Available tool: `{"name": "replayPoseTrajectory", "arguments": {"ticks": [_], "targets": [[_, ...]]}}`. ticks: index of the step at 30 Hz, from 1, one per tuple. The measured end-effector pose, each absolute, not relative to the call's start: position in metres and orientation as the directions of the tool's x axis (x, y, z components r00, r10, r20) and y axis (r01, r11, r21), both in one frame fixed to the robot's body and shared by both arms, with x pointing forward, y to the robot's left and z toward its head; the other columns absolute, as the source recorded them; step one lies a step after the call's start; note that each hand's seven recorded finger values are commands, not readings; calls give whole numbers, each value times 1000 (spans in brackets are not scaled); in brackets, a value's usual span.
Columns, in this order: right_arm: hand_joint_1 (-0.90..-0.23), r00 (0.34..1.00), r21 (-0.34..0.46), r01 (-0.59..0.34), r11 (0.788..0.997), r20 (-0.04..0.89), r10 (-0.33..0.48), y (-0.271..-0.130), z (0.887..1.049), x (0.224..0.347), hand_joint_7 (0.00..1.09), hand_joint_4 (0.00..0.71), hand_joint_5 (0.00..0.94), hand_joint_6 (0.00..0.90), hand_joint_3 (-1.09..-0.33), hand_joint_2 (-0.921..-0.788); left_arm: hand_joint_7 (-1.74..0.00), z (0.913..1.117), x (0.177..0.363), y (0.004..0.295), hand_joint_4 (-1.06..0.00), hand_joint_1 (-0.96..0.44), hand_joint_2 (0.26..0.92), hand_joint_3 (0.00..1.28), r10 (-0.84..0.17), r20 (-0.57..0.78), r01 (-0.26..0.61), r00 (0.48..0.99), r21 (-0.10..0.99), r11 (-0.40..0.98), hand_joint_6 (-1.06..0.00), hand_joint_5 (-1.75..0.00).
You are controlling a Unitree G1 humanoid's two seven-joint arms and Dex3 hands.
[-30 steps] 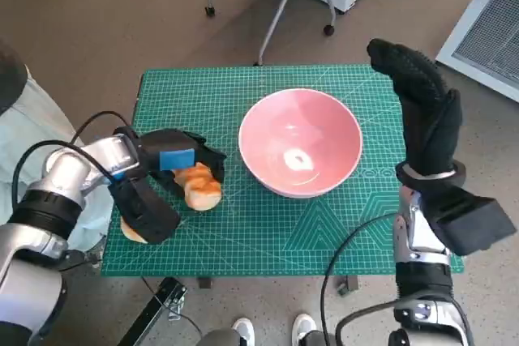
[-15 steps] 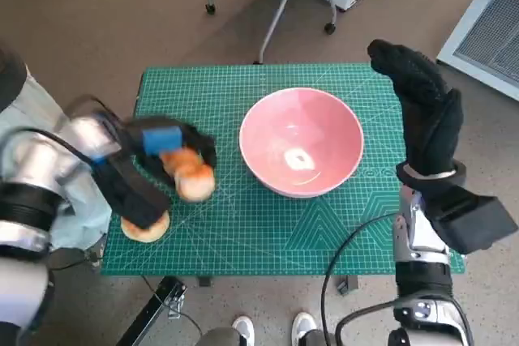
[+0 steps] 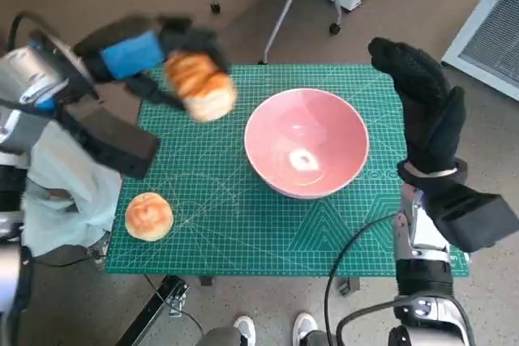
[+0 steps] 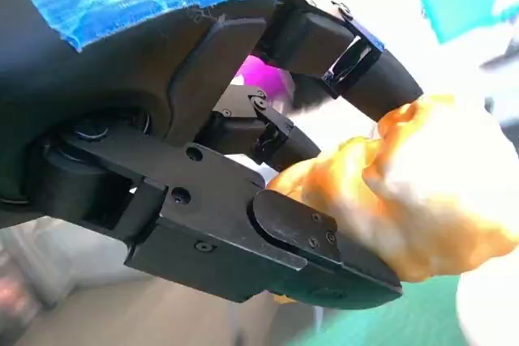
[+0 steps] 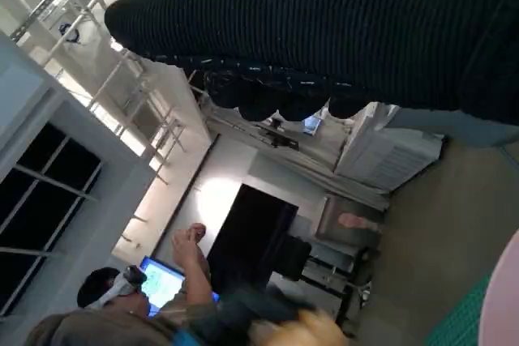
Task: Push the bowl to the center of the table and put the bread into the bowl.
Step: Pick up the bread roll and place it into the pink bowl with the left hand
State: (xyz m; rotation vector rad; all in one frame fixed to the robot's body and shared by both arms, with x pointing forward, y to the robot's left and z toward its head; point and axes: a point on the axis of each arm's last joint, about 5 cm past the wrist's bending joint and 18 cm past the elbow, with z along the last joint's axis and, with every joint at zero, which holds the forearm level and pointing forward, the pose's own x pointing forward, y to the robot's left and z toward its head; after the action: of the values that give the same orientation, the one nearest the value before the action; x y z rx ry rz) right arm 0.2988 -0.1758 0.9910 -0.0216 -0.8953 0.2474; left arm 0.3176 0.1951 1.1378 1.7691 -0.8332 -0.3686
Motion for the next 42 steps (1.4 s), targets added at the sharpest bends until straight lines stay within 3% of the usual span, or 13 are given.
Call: {"name": "replayPoseTrajectory", "arguments": {"ticks": [7, 12, 19, 29, 31, 33, 34, 37, 40, 42], "targets": [[-567, 597, -124, -206, 971, 770, 225, -176, 991, 299, 660, 379, 7, 130, -694, -921, -1149, 1134, 323, 160, -636, 2, 919, 35, -754, 147, -353, 640, 928, -119, -768, -1075], [-567, 593, -126, -205, 971, 773, 225, -176, 992, 299, 657, 380, 7, 132, -694, -921, -1158, 1128, 331, 138, -586, 1, 920, 68, -781, 92, -312, 618, 940, -136, -729, -1163], [-565, 585, -130, -201, 971, 779, 226, -177, 993, 298, 652, 381, 7, 134, -694, -921, -1259, 1116, 344, 116, -529, 1, 921, 120, -781, 9, -229, 625, 958, -172, -680, -1170], [-575, 572, -137, -199, 970, 788, 228, -177, 995, 296, 644, 361, 0, 125, -692, -921, -1223, 1088, 358, 100, -567, 0, 921, 92, -741, -81, -133, 666, 965, -226, -700, -1149], [-576, 571, -139, -200, 970, 788, 230, -178, 995, 296, 642, 360, 0, 124, -691, -921, -1211, 1084, 359, 97, -550, 0, 920, 97, -732, -98, -116, 674, 965, -236, -703, -1173], [-573, 571, -139, -198, 970, 788, 230, -178, 994, 295, 641, 360, 0, 123, -690, -921, -1287, 1080, 360, 94, -465, -1, 921, 165, -720, -116, -94, 685, 965, -245, -637, -1250], [-572, 571, -139, -198, 970, 788, 230, -179, 994, 295, 639, 360, 0, 122, -689, -921, -1036, 1078, 361, 93, -394, -27, 905, 146, -709, -130, -81, 693, 964, -255, -524, -937], [-567, 573, -141, -199, 970, 786, 232, -179, 993, 294, 637, 360, 1, 122, -688, -921, -510, 1076, 362, 88, -321, -39, 914, 71, -668, -183, -29, 721, 956, -293, -398, -326], [-565, 573, -142, -199, 970, 786, 233, -180, 993, 293, 635, 360, 1, 122, -688, -921, -278, 1076, 363, 83, -240, -5, 914, 41, -606, -261, 58, 751, 941, -334, -330, -107], [-565, 572, -142, -197, 970, 787, 232, -180, 993, 293, 634, 360, 1, 123, -688, -921, -206, 1076, 363, 82, -217, 9, 907, 26, -573, -306, 115, 760, 932, -345, -322, -55]]}}
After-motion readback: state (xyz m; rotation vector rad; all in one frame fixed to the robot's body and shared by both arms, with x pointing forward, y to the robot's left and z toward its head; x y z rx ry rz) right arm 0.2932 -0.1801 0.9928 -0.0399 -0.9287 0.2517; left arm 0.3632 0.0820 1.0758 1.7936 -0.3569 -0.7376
